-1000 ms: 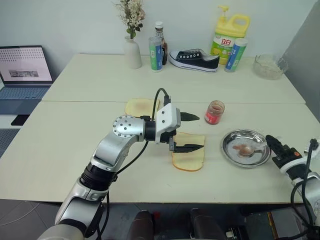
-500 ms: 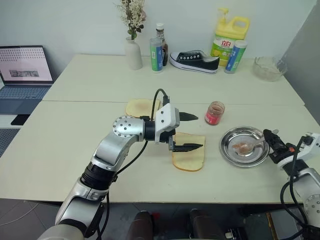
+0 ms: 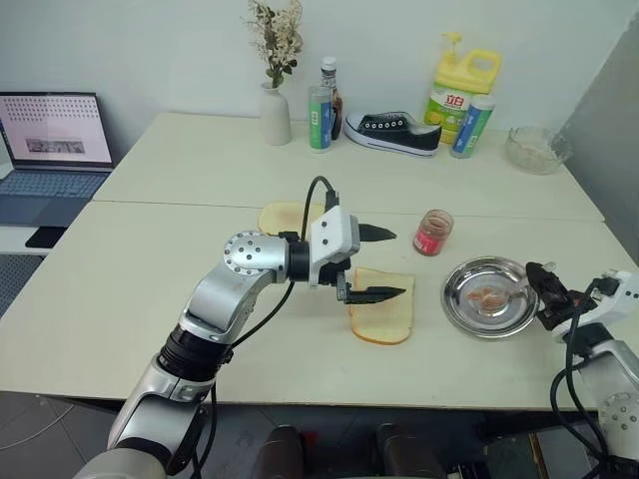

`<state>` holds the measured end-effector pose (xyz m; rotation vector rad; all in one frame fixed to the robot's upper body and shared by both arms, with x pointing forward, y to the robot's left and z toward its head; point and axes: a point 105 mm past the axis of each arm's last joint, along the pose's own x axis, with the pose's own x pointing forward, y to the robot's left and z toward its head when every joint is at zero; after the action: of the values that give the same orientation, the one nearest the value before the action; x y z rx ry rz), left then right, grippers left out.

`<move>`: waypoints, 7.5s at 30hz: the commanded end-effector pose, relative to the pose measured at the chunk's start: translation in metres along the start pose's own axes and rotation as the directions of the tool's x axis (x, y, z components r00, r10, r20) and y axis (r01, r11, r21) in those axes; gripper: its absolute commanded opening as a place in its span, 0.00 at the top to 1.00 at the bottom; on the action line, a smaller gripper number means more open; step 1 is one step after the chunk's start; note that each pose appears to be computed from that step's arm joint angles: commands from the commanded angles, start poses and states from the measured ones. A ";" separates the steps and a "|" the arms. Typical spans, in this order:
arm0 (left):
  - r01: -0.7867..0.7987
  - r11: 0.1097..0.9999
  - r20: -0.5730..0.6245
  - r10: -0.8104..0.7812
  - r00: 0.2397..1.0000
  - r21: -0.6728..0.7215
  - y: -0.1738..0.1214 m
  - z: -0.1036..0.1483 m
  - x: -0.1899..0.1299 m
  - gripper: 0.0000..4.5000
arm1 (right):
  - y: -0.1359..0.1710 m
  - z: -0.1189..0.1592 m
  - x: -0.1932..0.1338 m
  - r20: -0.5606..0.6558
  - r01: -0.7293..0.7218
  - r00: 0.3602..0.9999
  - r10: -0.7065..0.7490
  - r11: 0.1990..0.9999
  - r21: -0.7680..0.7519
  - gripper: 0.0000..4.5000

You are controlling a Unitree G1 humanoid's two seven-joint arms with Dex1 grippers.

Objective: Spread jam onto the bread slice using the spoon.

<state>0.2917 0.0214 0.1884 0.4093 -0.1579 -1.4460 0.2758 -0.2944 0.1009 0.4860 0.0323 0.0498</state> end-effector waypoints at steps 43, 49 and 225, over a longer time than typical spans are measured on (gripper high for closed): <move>-0.029 0.998 0.036 0.028 0.999 0.047 0.003 0.013 -0.005 0.00 | -0.036 -0.028 -0.015 -0.118 0.206 0.978 -0.172 0.892 0.403 0.48; -0.030 0.998 0.036 0.028 0.999 0.046 0.003 0.013 -0.005 0.00 | -0.035 -0.023 -0.014 -0.094 0.190 0.982 -0.166 0.891 0.413 0.51; -0.053 0.976 -0.235 0.002 0.972 -0.213 -0.047 -0.038 -0.095 0.00 | 0.205 -0.064 0.042 -0.335 -0.523 0.812 0.479 0.851 -0.051 0.99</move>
<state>0.2512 0.1218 0.1399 0.3651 0.2288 -1.3502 0.3072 -0.0777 0.1377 0.3147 0.2117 0.6614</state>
